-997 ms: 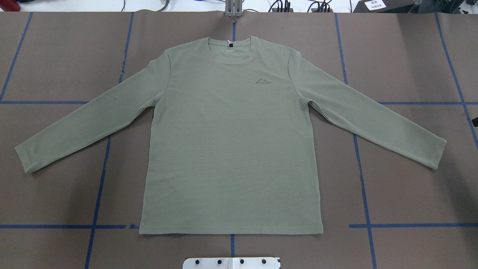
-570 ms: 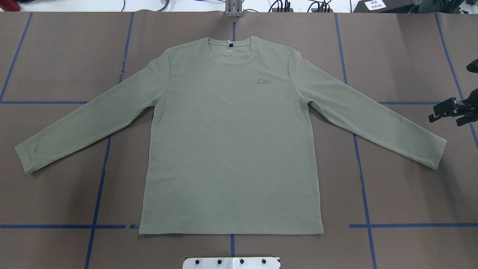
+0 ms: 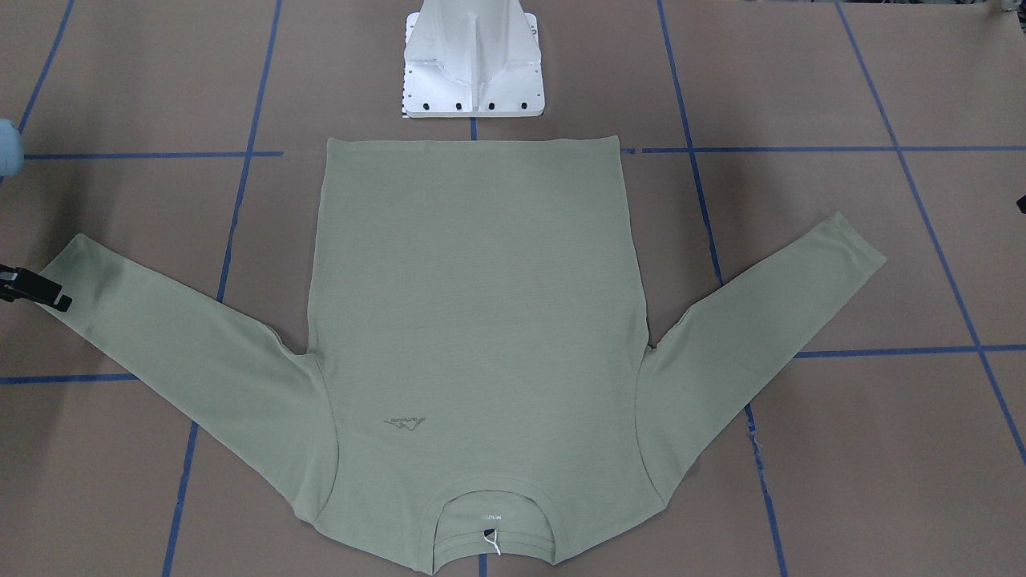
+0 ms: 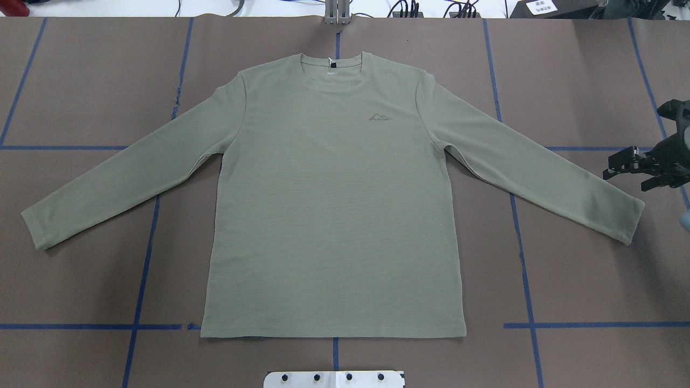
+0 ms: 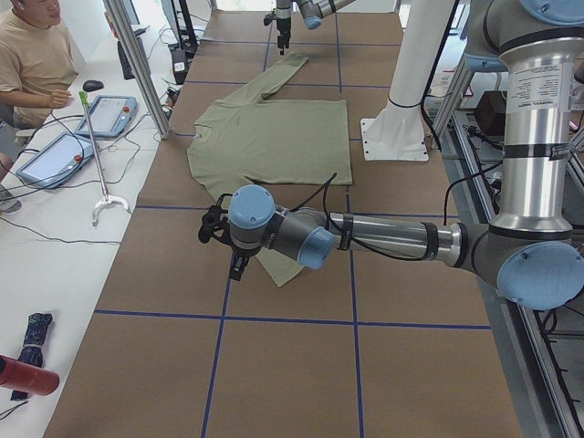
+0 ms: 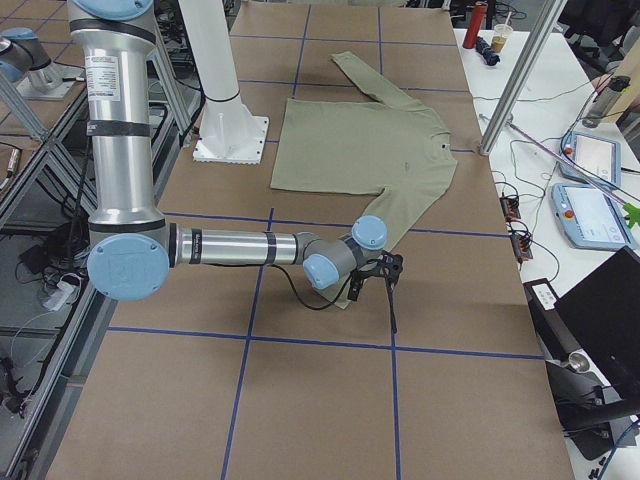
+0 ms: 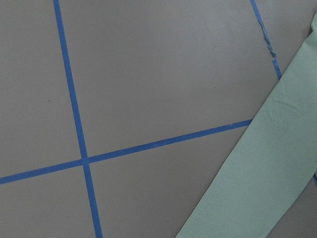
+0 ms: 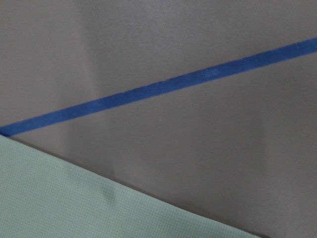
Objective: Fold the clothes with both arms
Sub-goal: 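Move the right gripper down to the cuff of the nearest sleeve and grasp it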
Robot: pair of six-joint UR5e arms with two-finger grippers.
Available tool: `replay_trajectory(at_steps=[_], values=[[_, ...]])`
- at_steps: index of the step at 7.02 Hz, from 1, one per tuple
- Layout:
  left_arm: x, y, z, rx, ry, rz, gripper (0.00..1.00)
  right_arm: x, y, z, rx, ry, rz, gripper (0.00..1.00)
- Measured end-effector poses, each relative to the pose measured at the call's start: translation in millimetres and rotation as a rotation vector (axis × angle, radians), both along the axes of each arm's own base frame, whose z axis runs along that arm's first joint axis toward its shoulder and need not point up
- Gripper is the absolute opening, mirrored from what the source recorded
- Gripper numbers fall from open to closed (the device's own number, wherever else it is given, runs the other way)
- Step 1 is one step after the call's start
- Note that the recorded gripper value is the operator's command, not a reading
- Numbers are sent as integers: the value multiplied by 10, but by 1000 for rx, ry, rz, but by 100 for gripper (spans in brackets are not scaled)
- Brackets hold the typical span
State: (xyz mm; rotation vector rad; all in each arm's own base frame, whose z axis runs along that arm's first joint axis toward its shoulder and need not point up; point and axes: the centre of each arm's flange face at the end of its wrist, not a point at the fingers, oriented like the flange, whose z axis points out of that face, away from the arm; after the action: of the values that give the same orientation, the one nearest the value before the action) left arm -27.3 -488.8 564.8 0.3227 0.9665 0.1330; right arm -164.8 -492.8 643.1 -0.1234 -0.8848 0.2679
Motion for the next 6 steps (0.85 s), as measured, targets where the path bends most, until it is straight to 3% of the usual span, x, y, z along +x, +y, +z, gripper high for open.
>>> replay_trajectory(at_steps=[4, 6], values=[[0, -4, -47, 11, 1, -1, 100, 63, 156, 281, -58, 18, 14, 87], [-1, -6, -74, 16, 1, -1, 100, 70, 171, 368, -74, 25, 14, 76]])
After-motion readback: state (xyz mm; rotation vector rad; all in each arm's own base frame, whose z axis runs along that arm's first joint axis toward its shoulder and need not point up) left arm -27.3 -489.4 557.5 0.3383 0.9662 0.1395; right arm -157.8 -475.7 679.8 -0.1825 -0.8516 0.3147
